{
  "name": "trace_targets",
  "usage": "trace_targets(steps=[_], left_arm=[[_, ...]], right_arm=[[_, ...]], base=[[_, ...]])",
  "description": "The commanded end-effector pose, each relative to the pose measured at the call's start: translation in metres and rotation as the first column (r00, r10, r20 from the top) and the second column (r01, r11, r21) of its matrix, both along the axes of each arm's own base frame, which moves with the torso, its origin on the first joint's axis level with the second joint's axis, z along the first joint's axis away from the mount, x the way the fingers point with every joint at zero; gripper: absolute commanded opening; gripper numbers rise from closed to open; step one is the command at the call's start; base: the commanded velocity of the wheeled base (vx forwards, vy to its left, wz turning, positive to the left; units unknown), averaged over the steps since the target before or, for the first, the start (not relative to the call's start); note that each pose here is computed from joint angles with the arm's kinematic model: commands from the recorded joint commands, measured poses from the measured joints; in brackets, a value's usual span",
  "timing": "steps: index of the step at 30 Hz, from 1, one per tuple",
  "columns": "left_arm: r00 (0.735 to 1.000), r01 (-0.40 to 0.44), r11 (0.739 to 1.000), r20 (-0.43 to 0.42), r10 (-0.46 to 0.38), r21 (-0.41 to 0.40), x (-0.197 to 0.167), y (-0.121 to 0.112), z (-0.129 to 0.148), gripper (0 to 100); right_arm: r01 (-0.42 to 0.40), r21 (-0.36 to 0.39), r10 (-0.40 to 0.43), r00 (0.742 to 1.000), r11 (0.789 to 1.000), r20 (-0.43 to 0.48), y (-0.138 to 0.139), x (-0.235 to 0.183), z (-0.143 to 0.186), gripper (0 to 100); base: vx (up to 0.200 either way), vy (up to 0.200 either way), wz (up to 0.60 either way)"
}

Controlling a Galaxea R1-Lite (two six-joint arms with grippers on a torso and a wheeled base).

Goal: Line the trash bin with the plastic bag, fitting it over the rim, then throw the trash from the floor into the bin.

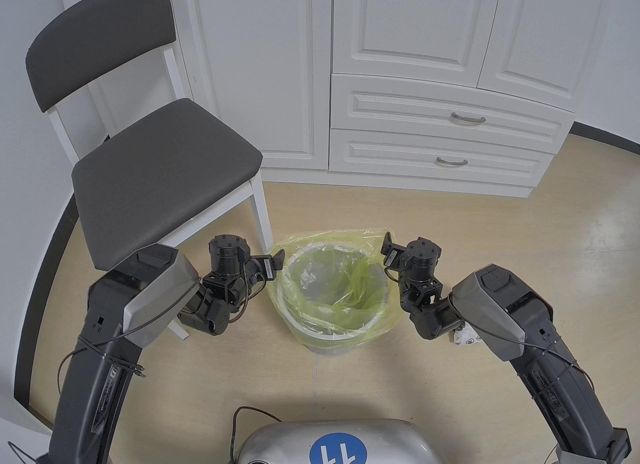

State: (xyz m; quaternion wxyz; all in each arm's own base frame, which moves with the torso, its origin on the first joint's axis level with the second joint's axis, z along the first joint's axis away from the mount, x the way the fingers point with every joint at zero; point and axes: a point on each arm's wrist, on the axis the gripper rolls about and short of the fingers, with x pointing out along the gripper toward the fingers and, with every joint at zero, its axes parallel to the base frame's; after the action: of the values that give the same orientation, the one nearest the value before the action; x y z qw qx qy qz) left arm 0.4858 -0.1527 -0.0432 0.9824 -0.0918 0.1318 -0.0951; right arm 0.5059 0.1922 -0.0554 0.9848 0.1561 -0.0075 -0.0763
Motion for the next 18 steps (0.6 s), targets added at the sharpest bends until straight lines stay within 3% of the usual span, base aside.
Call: trace_targets(steps=[1,7,10,15,18], left_arm=[[0.988,0.145,0.989,-0.044,-0.145,-0.011,-0.036,0.007,0.049,100],[0.986,0.16,0.985,-0.063,-0.156,0.066,-0.039,0.014,0.05,100],[0.986,0.154,0.985,-0.07,-0.149,0.079,-0.038,0.018,0.049,100],[0.99,0.131,0.988,-0.064,-0.126,0.078,-0.026,0.024,0.046,100],[0.991,0.109,0.991,-0.087,-0.102,0.083,-0.019,0.027,0.033,100]], right_arm=[[-0.081,0.043,0.08,0.996,0.996,0.024,0.004,-0.022,0.044,100],[-0.126,0.021,0.126,0.992,0.992,-0.026,0.002,-0.043,0.059,100],[-0.126,-0.041,0.123,0.989,0.991,-0.079,-0.002,-0.049,0.06,100],[-0.102,-0.085,0.086,0.981,0.991,-0.174,-0.017,-0.041,0.04,100],[-0.084,-0.087,0.067,0.981,0.993,-0.182,-0.024,-0.033,0.034,100]], base=[[0.0,0.0,0.0],[0.0,0.0,0.0],[0.0,0.0,0.0],[0.0,0.0,0.0],[0.0,0.0,0.0]])
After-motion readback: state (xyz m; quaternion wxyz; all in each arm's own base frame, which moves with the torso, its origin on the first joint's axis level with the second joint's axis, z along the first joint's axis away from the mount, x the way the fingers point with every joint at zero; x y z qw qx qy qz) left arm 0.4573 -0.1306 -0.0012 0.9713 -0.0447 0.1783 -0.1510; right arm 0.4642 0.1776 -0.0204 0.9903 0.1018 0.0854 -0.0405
